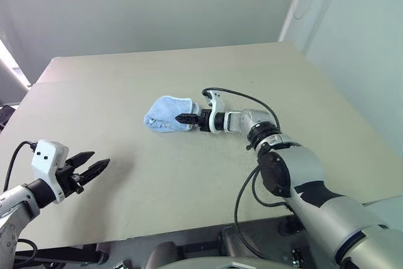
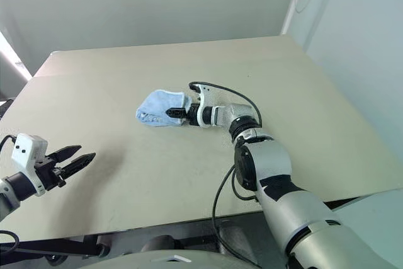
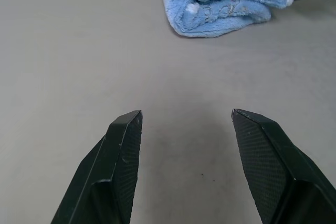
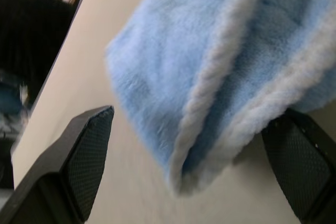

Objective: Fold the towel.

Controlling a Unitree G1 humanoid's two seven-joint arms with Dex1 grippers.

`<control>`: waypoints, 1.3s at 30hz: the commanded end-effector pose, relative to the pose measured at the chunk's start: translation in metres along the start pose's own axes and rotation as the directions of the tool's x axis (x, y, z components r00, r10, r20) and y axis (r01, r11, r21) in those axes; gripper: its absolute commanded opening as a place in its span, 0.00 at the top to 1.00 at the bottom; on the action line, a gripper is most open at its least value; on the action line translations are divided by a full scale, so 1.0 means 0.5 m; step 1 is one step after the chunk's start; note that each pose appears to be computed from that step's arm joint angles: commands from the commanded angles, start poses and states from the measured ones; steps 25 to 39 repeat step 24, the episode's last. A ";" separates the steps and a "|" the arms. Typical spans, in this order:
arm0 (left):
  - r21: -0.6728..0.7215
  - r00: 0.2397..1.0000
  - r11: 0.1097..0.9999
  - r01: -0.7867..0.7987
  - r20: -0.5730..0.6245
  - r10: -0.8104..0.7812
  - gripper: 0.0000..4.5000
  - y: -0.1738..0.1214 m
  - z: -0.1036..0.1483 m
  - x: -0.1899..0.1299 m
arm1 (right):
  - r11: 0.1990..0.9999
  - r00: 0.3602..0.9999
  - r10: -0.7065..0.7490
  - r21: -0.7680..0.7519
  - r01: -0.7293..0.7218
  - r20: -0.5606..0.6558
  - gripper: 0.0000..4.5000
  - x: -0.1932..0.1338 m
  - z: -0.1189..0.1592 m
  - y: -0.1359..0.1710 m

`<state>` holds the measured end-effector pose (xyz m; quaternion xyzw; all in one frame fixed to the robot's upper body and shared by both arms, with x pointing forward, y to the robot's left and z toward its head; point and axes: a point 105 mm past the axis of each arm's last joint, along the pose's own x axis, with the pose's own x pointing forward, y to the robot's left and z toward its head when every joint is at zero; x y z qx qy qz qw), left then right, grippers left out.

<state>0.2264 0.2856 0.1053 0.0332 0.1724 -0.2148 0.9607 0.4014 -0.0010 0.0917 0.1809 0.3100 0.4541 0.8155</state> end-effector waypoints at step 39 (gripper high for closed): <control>0.004 0.999 0.999 0.036 0.031 -0.036 0.36 0.004 0.004 0.045 | 0.776 0.974 0.224 -0.597 -0.201 -0.036 0.00 -0.238 -0.149 0.010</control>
